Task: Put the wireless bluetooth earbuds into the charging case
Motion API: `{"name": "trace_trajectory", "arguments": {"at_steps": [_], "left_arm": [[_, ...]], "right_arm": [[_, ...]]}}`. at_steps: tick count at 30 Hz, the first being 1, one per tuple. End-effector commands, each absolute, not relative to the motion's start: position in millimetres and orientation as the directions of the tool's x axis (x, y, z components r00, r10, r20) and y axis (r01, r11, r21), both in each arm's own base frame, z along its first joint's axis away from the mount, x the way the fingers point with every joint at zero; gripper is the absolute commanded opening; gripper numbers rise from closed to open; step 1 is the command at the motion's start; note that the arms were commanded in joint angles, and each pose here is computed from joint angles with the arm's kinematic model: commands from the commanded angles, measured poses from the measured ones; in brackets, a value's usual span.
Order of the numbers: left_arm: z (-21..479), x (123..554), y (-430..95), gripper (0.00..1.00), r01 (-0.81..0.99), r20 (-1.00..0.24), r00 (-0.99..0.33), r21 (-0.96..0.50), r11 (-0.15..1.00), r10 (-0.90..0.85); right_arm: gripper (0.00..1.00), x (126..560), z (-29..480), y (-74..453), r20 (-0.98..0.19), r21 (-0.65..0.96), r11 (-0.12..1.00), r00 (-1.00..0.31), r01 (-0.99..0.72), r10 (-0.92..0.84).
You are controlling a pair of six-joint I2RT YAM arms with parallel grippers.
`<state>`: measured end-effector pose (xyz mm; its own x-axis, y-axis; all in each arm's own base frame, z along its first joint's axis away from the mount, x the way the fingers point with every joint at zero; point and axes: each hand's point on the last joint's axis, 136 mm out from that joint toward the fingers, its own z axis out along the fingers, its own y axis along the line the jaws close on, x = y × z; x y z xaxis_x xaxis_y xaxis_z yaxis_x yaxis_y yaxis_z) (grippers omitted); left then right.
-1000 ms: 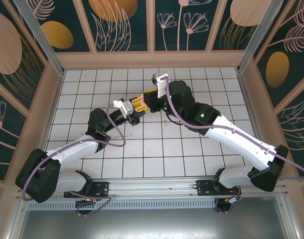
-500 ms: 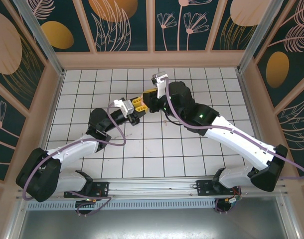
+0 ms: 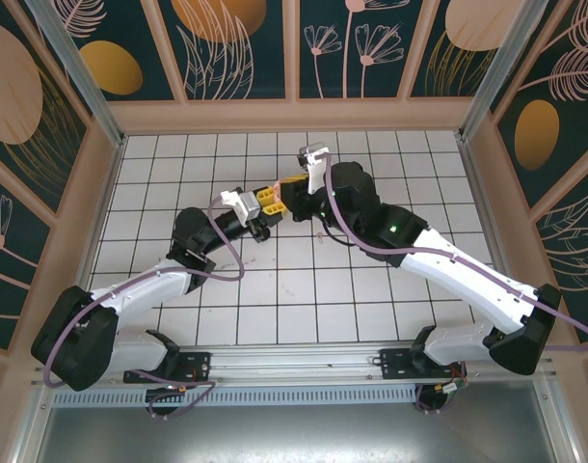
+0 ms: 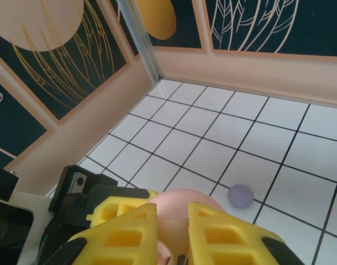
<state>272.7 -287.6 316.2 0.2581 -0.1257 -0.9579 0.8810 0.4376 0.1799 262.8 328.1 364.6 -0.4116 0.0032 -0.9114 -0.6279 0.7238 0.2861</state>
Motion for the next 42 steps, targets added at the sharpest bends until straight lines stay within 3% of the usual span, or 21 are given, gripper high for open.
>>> {"name": "trace_trajectory", "arguments": {"at_steps": [1,17,35,40,42], "left_arm": [[340,268,-289,0.00,0.881,-0.936,0.304,0.204,0.426,-0.180],[341,262,-290,0.00,0.891,-0.936,0.301,0.207,0.404,-0.184],[351,263,-290,0.00,0.890,-0.930,0.307,0.205,0.408,-0.201],[350,266,-290,0.00,0.892,-0.934,0.292,0.188,0.412,-0.206],[348,267,-291,0.00,0.894,-0.937,0.280,0.175,0.412,-0.209]], "right_arm": [[0.17,261,369,329,-0.913,0.293,0.720,-0.407,-0.629,0.016],[0.15,269,355,340,-0.906,0.287,0.723,-0.422,-0.628,-0.007],[0.15,246,316,340,-0.908,0.177,0.650,-0.378,-0.739,-0.182],[0.19,247,315,345,-0.900,0.187,0.647,-0.394,-0.739,-0.189],[0.29,253,324,343,-0.903,0.196,0.672,-0.398,-0.714,-0.160]]}}
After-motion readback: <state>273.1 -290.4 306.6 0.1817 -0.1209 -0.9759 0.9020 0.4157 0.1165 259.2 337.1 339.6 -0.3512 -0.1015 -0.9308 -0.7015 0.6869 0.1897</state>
